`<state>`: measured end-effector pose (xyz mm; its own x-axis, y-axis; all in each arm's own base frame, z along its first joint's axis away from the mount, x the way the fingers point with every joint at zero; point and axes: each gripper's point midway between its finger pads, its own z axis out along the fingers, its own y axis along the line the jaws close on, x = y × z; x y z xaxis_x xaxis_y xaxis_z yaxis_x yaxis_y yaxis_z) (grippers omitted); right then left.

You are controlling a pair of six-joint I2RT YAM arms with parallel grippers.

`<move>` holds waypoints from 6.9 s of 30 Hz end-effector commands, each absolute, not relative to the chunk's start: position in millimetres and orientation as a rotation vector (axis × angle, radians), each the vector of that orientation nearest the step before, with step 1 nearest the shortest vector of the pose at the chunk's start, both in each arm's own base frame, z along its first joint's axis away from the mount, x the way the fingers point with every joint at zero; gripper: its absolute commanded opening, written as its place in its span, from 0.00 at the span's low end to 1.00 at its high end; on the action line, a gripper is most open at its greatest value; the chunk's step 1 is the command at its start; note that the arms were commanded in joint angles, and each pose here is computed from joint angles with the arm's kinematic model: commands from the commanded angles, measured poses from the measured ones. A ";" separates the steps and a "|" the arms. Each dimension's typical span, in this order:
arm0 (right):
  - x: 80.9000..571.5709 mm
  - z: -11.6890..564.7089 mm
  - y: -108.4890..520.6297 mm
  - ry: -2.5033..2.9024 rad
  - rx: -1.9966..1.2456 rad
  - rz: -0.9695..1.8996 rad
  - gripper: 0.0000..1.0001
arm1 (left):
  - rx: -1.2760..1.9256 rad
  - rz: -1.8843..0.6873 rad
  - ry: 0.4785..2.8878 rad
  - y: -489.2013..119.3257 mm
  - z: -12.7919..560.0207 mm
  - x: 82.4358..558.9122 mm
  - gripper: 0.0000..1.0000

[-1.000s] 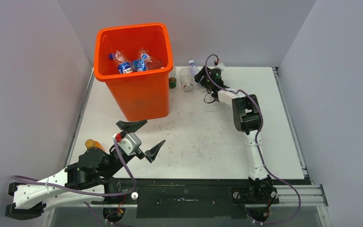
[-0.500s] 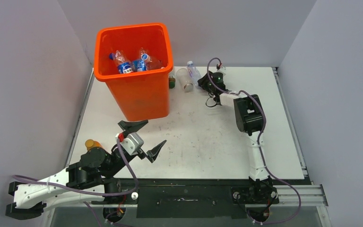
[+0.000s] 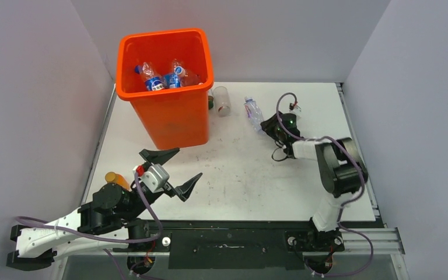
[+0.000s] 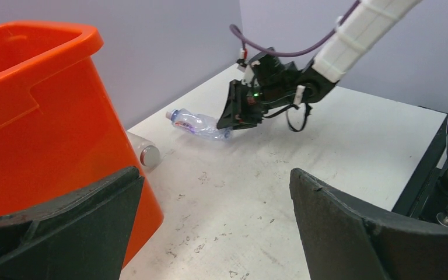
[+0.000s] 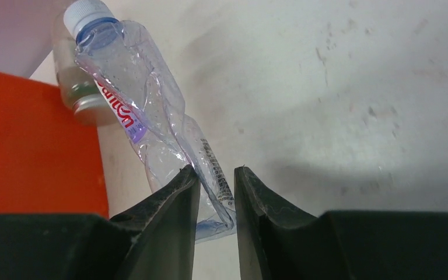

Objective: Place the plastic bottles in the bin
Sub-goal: Pick up the plastic bottle from the corner of the board, then place the plastic bottle in the trash bin.

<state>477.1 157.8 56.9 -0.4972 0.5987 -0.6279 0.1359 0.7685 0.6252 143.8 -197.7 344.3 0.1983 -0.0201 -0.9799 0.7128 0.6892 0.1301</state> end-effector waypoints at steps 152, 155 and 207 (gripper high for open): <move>169.7 315.1 188.3 1.436 -0.304 0.982 0.90 | 0.196 -0.275 0.891 -145.6 641.6 227.1 0.00; 174.7 306.4 187.5 1.460 -0.274 0.974 0.90 | 0.144 -0.249 0.939 -137.2 634.0 270.2 0.00; 216.8 246.3 148.3 1.604 0.152 0.800 0.90 | -0.002 -0.577 1.005 -132.1 580.2 346.1 0.96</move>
